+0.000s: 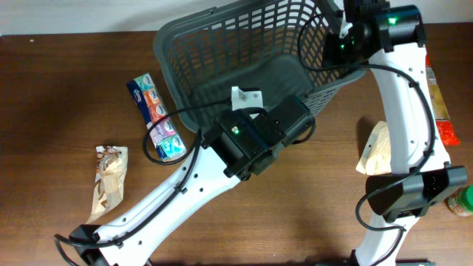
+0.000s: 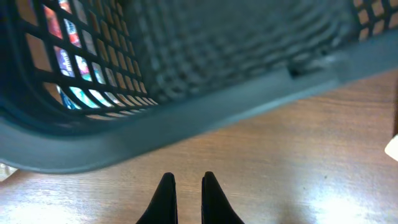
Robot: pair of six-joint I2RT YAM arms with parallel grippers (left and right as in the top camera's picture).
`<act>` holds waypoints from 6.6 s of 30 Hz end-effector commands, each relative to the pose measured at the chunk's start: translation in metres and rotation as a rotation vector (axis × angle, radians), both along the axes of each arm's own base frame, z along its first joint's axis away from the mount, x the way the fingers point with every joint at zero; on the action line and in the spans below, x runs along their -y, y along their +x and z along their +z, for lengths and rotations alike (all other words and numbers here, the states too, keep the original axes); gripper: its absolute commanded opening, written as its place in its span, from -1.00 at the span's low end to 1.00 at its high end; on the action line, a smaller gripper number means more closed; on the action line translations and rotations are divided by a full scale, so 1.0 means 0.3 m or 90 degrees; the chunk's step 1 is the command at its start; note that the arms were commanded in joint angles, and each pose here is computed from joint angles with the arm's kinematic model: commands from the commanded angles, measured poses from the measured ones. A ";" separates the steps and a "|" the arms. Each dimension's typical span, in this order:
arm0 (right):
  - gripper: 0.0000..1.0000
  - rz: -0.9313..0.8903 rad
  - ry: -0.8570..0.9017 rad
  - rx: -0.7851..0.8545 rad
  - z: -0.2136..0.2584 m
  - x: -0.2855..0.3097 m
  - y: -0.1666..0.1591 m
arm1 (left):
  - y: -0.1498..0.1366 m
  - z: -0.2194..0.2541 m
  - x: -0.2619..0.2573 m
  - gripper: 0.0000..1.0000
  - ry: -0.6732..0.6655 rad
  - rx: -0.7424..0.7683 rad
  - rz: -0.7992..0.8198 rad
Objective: Pack container
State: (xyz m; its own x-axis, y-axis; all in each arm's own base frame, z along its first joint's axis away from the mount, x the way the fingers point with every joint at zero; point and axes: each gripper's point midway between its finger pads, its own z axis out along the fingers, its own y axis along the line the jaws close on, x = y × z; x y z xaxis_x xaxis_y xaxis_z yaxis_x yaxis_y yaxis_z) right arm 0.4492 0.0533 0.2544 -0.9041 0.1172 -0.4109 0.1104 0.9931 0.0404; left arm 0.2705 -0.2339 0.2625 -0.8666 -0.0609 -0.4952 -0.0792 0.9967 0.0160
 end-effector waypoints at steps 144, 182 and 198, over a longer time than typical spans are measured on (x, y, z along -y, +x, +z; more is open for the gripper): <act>0.98 -0.827 0.070 -0.168 -0.012 0.947 -0.881 | -0.282 0.462 -0.725 0.99 0.003 0.227 0.074; 0.98 -0.864 0.076 -0.143 -0.270 1.094 -0.970 | -0.277 0.462 -0.727 0.99 0.012 0.227 0.071; 0.98 -0.886 0.059 -0.120 -0.384 1.153 -0.945 | -0.277 0.462 -0.727 0.99 0.012 0.227 0.071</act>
State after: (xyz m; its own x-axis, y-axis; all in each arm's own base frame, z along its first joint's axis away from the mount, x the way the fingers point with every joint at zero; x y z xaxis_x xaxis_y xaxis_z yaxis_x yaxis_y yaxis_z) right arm 0.1728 -0.2948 0.1543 -0.0735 0.9627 -0.2602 0.9968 0.0795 0.0125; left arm 0.1864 -0.0158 0.4019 -0.6222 -0.1481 -0.7688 -0.1978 0.9798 -0.0287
